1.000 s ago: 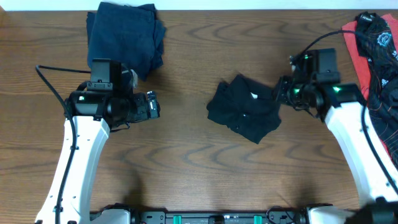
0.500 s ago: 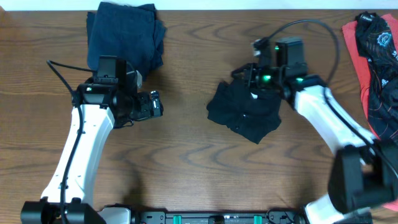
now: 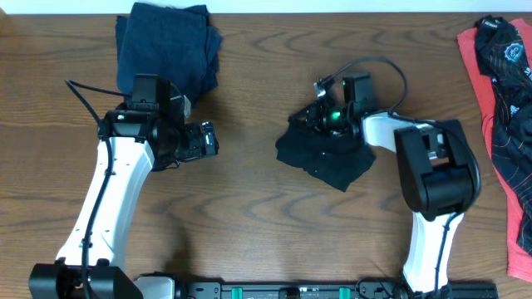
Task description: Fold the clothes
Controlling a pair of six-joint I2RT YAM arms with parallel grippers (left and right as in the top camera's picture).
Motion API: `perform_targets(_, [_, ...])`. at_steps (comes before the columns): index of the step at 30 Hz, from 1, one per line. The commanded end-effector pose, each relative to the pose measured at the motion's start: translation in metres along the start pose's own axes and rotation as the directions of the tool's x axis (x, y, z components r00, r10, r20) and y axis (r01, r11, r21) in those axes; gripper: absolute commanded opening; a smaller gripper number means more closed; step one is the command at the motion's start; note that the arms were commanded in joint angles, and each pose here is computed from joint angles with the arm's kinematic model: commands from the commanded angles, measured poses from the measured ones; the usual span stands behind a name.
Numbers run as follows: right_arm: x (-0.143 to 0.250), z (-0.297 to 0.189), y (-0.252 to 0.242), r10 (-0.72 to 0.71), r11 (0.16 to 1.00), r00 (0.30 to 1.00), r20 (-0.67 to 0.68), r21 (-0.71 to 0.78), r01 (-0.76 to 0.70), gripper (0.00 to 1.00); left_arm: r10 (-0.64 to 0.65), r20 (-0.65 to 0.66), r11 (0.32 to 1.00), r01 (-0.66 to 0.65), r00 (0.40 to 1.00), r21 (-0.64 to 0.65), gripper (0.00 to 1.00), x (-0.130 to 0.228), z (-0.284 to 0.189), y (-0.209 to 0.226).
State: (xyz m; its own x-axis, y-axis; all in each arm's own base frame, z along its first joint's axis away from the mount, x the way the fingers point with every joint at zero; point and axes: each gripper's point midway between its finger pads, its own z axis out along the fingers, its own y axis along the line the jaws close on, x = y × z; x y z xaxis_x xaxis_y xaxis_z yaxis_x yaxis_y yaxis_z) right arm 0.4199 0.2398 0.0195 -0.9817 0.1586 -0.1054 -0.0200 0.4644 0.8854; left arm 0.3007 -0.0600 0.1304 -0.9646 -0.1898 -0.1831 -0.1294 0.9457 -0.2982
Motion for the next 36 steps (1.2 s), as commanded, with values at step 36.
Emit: perform_targets(36, [0.094,-0.118,0.004,0.109,0.974,0.994,-0.014,0.202,-0.104,0.09,-0.008,-0.02,1.0,0.008,1.0,0.0,0.98,0.005,0.002,0.0])
